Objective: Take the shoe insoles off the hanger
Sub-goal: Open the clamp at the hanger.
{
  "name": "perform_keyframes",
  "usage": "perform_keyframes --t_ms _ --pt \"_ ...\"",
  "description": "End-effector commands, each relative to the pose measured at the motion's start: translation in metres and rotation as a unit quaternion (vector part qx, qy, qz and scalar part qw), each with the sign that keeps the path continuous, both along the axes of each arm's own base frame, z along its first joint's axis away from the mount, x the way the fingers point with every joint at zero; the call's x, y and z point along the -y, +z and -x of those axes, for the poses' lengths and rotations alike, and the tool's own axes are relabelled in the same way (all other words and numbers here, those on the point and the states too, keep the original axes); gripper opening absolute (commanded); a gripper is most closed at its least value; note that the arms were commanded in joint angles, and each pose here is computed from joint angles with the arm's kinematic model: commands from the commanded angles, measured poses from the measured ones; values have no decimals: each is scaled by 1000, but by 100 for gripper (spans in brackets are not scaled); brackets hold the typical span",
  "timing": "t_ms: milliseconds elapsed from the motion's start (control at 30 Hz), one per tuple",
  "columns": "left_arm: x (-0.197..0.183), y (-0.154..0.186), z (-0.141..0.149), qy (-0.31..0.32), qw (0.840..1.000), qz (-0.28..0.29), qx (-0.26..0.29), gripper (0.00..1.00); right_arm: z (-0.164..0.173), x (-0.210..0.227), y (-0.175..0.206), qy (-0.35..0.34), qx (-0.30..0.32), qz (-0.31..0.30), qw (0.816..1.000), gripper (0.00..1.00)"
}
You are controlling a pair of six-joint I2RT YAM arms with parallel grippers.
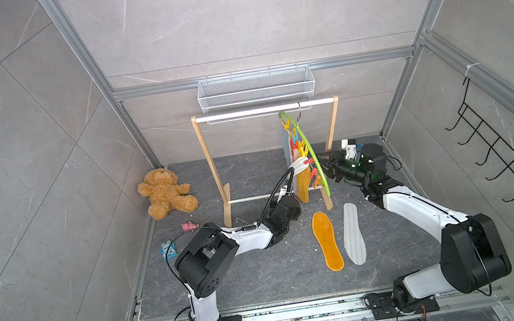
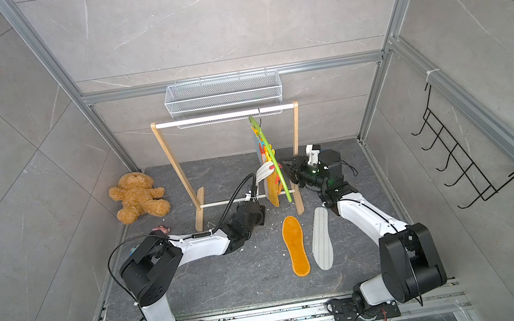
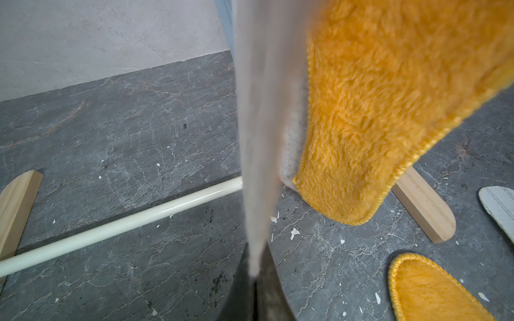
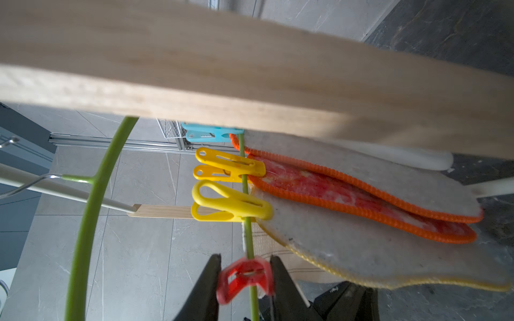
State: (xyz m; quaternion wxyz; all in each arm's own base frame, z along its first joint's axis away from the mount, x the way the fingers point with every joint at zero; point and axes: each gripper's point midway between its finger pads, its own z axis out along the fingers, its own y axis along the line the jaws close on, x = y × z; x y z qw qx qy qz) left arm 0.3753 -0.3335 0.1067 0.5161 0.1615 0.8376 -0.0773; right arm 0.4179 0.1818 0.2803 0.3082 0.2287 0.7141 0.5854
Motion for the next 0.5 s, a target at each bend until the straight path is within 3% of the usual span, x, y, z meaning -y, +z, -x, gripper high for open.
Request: perform_keyframes --t_ms 0,467 --pt "-1 11 -3 10 1000 26 12 0 -4 -4 16 3 25 1 1000 29" --pt "-18 6 0 43 998 31 15 0 -2 -6 11 9 18 7 1000 24"
